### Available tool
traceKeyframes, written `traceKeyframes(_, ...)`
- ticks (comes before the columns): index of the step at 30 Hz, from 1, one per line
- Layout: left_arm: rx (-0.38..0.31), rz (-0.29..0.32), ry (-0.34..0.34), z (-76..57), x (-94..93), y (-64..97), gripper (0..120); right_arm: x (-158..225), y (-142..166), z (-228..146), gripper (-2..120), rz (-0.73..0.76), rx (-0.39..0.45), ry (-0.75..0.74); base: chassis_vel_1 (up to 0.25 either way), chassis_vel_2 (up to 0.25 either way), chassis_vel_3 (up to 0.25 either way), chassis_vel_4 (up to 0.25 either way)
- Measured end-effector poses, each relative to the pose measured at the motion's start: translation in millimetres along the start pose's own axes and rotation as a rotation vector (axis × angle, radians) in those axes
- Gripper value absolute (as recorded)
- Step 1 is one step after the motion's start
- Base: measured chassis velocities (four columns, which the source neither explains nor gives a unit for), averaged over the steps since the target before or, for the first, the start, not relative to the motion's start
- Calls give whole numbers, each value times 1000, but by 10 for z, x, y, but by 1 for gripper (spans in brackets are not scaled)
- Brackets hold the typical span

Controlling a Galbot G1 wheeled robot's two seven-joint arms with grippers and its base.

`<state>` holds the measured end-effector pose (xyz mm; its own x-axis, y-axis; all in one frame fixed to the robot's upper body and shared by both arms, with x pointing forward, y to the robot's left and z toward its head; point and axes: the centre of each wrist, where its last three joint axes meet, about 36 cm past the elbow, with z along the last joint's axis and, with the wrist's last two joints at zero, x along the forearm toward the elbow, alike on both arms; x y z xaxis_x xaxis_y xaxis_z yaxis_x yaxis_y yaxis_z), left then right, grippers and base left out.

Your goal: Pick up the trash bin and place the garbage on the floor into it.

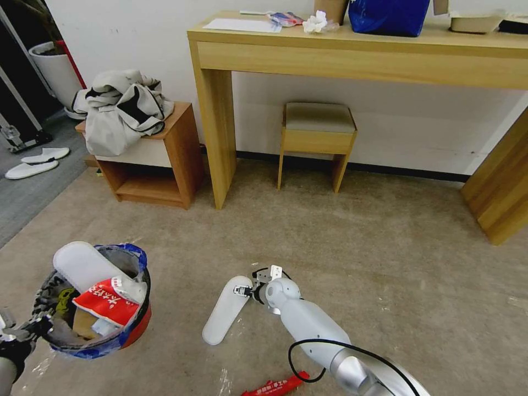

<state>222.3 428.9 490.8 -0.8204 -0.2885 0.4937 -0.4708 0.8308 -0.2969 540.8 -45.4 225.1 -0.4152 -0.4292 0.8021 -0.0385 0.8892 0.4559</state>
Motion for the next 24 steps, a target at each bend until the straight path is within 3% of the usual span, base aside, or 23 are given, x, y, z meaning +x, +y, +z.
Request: traceKeyframes(24, -3, 4, -8, -16, 50, -37, 0, -61, -123, -29, 100, -5, 37, 17, 0, 0, 0, 0)
